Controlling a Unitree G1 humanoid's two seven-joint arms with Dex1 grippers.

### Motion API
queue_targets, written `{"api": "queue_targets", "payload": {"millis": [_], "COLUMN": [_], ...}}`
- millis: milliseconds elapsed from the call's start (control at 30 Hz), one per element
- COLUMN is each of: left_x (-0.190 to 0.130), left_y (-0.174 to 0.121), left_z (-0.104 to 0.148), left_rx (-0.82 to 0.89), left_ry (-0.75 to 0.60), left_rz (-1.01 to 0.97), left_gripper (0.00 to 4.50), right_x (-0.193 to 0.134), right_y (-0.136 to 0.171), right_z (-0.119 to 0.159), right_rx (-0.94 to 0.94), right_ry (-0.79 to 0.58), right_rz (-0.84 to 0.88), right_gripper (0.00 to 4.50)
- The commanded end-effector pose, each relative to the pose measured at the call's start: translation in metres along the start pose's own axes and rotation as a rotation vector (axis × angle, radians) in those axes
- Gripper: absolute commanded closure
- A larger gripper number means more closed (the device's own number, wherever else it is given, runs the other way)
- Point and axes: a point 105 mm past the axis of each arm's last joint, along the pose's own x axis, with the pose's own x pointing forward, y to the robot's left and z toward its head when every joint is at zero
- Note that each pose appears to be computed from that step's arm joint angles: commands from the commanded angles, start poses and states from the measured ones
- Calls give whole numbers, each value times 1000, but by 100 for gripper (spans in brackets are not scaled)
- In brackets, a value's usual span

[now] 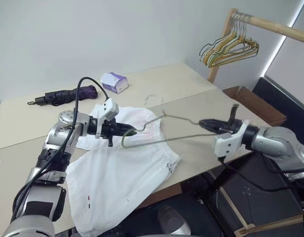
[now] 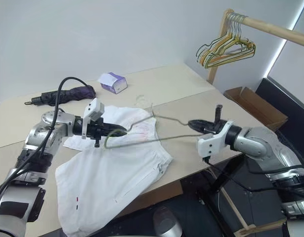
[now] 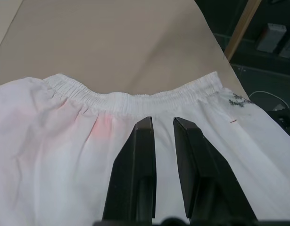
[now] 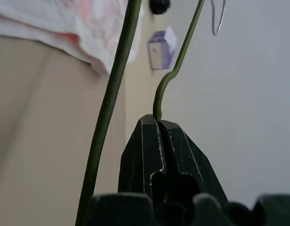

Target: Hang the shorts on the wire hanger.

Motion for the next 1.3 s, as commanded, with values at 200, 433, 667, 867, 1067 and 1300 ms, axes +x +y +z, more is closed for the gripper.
{"api": "queue_targets", "payload": {"millis": [200,433,667,867,1067,1300], "left_x": [-40,-45,-20,-8,-6,-7], "left_y": [23,14,10,-21,-31,-27], "left_z": [56,76,51,37,30,33], "left_rx": [-115,-303,-364,-438,-440,-430], "left_ry": [-162,-226,-89,-3,25,15], "left_rz": [91,-43,-35,-181,-209,-191], "left_gripper": [311,94,3,3,21,225], "right_x": [5,9,13,14,16,17], "right_y": [-46,-44,-52,-55,-57,-57], "right_z": [-13,-15,-13,-13,-12,-9], "right_rx": [-320,-440,-477,-488,-490,-487], "right_ry": [89,89,67,66,57,42], "right_rz": [-292,-364,-409,-416,-421,-420], "right_gripper": [450,450,450,450,450,450]}}
